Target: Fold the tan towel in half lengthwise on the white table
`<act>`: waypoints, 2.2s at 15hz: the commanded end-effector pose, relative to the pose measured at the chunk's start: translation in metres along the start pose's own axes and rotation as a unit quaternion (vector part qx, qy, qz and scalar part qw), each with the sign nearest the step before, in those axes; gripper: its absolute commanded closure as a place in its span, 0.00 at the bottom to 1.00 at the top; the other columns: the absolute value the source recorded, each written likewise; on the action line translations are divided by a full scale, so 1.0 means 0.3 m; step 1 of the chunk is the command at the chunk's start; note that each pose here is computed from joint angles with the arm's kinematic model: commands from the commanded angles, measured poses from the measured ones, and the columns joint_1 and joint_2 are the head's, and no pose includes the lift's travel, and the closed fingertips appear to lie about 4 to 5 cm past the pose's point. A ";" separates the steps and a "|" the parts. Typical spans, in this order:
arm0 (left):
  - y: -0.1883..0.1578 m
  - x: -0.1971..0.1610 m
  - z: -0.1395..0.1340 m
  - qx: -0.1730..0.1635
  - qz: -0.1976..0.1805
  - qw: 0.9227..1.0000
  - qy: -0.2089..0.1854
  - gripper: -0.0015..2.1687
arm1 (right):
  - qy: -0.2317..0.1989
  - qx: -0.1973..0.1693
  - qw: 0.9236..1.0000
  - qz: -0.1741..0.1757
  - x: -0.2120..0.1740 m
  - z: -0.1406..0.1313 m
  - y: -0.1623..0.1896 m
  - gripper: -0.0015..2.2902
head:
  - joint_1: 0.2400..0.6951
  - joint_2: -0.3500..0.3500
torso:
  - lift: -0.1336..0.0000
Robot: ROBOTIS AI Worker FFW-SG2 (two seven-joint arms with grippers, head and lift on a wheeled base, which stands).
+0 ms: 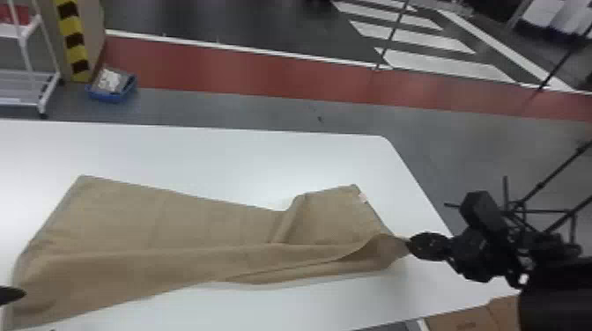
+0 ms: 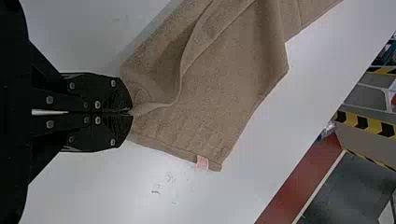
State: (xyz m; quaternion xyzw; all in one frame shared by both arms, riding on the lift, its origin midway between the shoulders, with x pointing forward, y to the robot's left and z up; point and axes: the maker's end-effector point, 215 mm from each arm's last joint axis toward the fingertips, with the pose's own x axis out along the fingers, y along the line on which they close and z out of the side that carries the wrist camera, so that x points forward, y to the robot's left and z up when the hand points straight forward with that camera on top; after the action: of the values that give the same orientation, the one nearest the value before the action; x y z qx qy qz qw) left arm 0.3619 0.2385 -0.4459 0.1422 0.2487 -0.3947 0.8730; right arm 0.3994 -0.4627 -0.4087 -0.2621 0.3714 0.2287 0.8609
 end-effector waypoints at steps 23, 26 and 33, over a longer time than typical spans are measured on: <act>0.065 -0.335 0.066 0.008 0.041 0.993 0.108 0.62 | -0.013 0.013 0.999 -0.037 -0.136 0.020 -0.151 0.89 | 1.00 0.09 | 0.27; 0.060 -0.367 0.095 0.003 0.047 0.993 0.112 0.62 | -0.019 0.012 0.999 -0.041 -0.149 0.047 -0.171 0.89 | 1.00 0.07 | 0.27; 0.111 -0.439 0.193 -0.010 0.095 0.990 0.101 0.62 | -0.027 0.036 0.998 -0.052 -0.154 0.085 -0.247 0.89 | 1.00 0.08 | 0.27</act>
State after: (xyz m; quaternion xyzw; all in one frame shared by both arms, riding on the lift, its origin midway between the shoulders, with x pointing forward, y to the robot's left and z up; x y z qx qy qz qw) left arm 0.3253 0.3160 -0.3339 0.1936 0.3335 -0.2973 0.8734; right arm 0.4233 -0.5103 -0.3380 -0.2473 0.3394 0.1803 0.8894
